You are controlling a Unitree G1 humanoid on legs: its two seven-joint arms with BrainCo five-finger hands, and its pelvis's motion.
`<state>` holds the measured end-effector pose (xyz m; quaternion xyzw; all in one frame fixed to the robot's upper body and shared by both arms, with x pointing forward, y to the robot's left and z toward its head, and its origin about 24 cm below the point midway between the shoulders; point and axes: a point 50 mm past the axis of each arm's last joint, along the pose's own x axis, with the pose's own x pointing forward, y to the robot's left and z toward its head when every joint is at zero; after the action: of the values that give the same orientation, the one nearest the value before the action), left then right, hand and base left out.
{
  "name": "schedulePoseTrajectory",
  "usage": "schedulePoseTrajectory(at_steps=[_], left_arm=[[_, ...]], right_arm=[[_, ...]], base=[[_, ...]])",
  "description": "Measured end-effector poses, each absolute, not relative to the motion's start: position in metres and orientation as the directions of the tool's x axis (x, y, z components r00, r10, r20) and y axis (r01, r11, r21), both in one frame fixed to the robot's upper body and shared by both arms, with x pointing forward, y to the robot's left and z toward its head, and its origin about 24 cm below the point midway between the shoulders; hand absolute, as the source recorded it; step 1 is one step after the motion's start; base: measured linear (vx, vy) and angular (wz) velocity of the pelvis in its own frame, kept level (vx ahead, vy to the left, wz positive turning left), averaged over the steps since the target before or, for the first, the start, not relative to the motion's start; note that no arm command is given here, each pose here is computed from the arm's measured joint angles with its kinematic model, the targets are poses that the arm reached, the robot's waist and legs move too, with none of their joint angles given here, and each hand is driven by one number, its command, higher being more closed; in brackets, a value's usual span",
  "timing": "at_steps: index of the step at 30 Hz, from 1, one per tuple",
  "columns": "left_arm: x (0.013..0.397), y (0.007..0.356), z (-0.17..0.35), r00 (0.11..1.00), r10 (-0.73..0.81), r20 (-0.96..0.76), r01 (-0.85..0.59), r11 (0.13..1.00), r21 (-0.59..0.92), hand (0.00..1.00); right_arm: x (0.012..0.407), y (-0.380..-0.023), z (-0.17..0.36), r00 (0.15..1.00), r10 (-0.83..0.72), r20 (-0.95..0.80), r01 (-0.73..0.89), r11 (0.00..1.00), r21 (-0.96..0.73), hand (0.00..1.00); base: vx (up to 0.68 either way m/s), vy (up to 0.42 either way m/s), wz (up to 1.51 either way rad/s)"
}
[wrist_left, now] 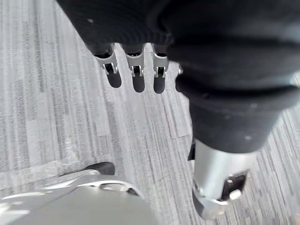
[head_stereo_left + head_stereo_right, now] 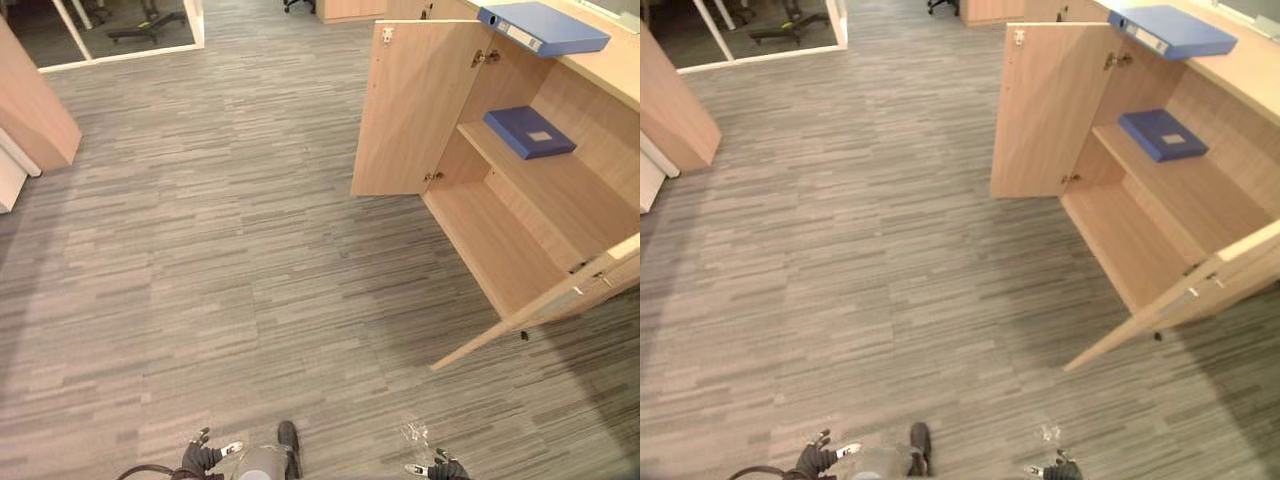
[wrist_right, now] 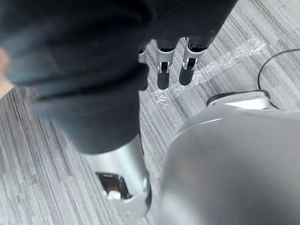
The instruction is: Walk over to the cabinet, pick up the folder, carry it to the office cabinet, place the folder inside the office cabinet, then close the office cabinet door
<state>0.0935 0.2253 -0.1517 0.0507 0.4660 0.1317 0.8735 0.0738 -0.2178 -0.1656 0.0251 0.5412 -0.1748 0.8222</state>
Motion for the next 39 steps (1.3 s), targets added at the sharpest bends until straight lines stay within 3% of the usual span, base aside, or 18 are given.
schedulePoseTrajectory(at_steps=[8, 15, 20, 26, 32, 39], left_arm=[[0.123, 0.208, -0.147, 0.594, 0.23, -0.771, -0.176, 0.972, 0.154, 0.0], [0.107, 0.193, -0.156, 0.543, 0.215, -0.812, -0.207, 0.971, 0.119, 0.0], [0.102, 0.194, -0.158, 0.516, 0.239, -0.823, -0.291, 0.952, 0.093, 0.0], [0.11, 0.202, -0.152, 0.535, 0.284, -0.795, -0.376, 0.924, 0.077, 0.0], [0.129, 0.197, -0.144, 0.613, 0.256, -0.748, -0.271, 0.957, 0.105, 0.0], [0.118, 0.21, -0.149, 0.55, 0.314, -0.774, -0.355, 0.927, 0.124, 0.0]], right_arm=[[0.088, -0.221, -0.161, 0.402, -0.279, -0.872, 0.398, 0.911, -0.108, 0.0], [0.08, -0.222, -0.162, 0.388, -0.286, -0.876, 0.436, 0.894, -0.099, 0.0], [0.048, -0.22, -0.169, 0.292, -0.277, -0.916, 0.483, 0.869, -0.109, 0.0], [0.037, -0.221, -0.17, 0.258, -0.271, -0.927, 0.487, 0.865, -0.117, 0.0], [0.059, -0.219, -0.169, 0.304, -0.253, -0.918, 0.43, 0.897, -0.105, 0.0], [0.06, -0.211, -0.17, 0.312, -0.23, -0.922, 0.391, 0.915, -0.096, 0.0]], base=[[0.4, 0.056, 0.1], [0.33, -0.278, -0.08], [0.44, -0.38, -0.1], [0.36, -0.176, -0.3], [0.27, 0.084, -0.85], [0.47, 0.406, -0.72]])
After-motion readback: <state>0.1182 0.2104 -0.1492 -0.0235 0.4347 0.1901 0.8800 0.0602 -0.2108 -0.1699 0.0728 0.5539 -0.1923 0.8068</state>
